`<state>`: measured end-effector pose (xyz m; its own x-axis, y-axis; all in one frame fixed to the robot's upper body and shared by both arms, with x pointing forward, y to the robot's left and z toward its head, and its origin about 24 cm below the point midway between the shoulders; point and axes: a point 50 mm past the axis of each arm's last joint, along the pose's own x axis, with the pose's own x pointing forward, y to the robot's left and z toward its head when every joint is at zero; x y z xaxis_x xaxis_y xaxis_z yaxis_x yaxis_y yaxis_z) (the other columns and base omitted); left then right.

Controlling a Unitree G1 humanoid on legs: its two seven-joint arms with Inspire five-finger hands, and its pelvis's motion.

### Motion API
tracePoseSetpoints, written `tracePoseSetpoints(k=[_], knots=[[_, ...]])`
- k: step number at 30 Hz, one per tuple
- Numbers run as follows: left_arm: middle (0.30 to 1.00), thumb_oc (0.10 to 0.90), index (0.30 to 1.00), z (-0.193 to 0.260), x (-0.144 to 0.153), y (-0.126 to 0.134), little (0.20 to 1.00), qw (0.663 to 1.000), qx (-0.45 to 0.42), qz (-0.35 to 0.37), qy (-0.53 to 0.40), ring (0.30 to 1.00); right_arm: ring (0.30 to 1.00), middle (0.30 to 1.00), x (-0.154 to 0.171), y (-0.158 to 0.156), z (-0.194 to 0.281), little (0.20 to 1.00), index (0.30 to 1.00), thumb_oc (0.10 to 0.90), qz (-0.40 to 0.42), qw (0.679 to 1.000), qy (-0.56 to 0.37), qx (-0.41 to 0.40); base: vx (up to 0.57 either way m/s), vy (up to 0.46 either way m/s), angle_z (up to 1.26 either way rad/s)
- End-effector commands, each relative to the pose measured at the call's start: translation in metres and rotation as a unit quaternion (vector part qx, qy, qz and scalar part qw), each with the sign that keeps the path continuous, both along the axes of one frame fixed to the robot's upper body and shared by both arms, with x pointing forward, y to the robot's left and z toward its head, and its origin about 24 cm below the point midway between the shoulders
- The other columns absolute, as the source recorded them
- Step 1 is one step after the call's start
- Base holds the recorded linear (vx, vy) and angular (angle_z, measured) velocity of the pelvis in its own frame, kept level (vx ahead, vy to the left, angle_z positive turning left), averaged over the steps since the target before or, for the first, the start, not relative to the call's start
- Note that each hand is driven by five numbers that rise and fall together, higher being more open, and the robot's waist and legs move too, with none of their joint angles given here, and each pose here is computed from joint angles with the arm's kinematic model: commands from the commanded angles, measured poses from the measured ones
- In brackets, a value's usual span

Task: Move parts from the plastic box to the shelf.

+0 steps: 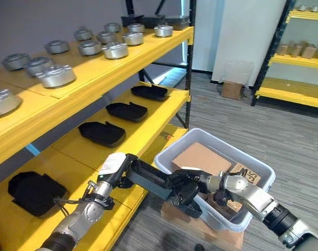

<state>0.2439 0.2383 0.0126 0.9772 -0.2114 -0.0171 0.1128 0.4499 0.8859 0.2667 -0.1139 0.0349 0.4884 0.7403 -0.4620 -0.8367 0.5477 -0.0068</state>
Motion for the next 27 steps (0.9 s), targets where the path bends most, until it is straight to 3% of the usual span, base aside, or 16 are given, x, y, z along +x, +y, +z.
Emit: tracePoseSetpoints(k=[1, 16, 27], knots=[[0.3, 0.4, 0.3, 0.025, 0.003, -0.057, 0.3, 0.983, -0.084, -0.154, -0.058, 0.3, 1.0, 1.0, 0.057, 0.008, 0.099, 1.0, 1.0, 0.9, -0.117, 0.966, -0.169, 0.157, 0.0, 0.0, 0.0], [0.3, 0.4, 0.3, 0.021, 0.0, -0.049, 0.3, 0.985, -0.082, -0.14, -0.056, 0.3, 1.0, 1.0, 0.069, -0.009, 0.111, 1.0, 1.0, 0.9, -0.185, 0.953, -0.196, 0.139, 0.0, 0.0, 0.0], [0.3, 0.4, 0.3, 0.023, 0.001, -0.047, 0.3, 0.986, -0.088, -0.131, -0.061, 0.3, 1.0, 1.0, 0.066, -0.009, 0.112, 1.0, 1.0, 0.9, -0.175, 0.954, -0.205, 0.131, 0.0, 0.0, 0.0]])
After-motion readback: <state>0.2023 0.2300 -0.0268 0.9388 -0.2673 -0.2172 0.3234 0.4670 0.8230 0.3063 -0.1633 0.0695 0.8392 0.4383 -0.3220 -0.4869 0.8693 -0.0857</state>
